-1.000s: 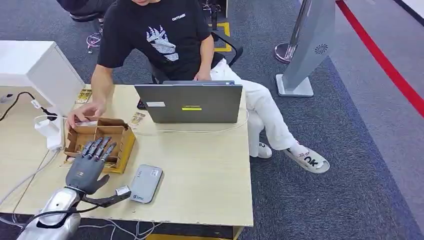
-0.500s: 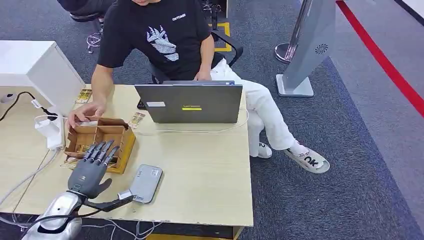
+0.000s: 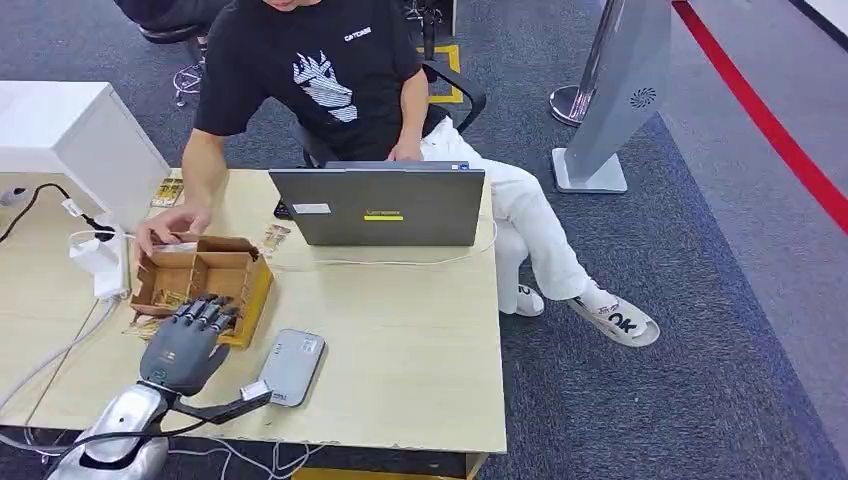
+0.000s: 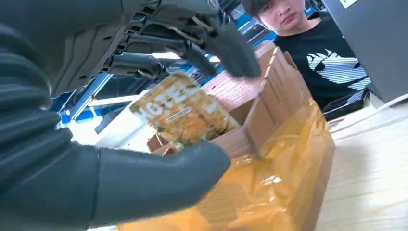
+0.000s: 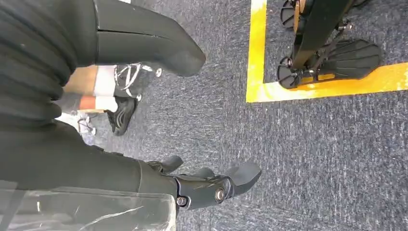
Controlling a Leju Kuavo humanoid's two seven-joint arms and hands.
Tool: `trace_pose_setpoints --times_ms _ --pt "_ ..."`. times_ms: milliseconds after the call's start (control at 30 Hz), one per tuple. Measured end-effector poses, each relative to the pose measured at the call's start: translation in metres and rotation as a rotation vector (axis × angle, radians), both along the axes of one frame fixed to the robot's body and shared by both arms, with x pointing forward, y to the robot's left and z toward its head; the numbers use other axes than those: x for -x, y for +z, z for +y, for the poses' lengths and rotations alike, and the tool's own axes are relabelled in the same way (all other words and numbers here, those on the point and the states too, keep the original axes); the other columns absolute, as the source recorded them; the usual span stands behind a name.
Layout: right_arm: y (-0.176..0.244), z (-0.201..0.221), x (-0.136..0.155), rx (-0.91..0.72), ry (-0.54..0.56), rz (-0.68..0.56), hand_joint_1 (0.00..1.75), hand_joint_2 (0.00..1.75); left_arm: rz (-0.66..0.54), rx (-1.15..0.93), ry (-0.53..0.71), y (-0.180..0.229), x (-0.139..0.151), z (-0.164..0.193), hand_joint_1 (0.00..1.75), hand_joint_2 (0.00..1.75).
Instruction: Pass the card to the sensor for recognition and then transmit it.
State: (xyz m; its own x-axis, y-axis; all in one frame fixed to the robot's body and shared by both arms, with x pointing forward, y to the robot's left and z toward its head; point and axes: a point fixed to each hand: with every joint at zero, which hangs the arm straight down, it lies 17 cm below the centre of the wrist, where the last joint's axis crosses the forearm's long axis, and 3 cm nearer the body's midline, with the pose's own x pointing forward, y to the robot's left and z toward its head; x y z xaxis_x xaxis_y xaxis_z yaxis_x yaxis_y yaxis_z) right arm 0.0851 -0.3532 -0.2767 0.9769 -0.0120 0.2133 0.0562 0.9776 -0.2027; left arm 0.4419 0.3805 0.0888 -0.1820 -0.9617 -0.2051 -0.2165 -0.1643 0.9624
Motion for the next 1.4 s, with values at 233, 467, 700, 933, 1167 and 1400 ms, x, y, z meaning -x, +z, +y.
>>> trace_pose_setpoints --times_ms 233,467,700,933,1167,1400 --pt "0.000 0.000 0.000 0.000 -0.005 0.000 0.00 1.75 0.003 -0.007 0.004 -0.002 0.001 0.000 1.75 1.75" --pt "0.000 -0.001 0.001 0.004 0.008 0.006 0.00 1.75 -0.115 -0.005 -0.001 0.028 -0.001 -0.015 1.75 1.75" --pt "0.000 0.000 0.001 0.005 0.017 0.008 0.00 1.75 -0.254 0.035 -0.002 0.088 -0.014 -0.039 1.75 1.75" --pt "0.000 0.003 0.001 -0.001 0.017 0.008 0.00 1.75 -0.304 0.057 -0.021 0.114 -0.018 -0.055 1.75 1.75" --pt "-0.001 0.003 0.001 -0.001 0.018 0.007 0.00 1.75 -0.256 0.078 -0.040 0.106 -0.020 -0.060 0.00 1.75" --pt "-0.001 0.001 0.003 0.002 0.002 0.009 0.00 1.75 -0.154 0.043 -0.032 0.064 0.002 -0.035 0.00 1.75"
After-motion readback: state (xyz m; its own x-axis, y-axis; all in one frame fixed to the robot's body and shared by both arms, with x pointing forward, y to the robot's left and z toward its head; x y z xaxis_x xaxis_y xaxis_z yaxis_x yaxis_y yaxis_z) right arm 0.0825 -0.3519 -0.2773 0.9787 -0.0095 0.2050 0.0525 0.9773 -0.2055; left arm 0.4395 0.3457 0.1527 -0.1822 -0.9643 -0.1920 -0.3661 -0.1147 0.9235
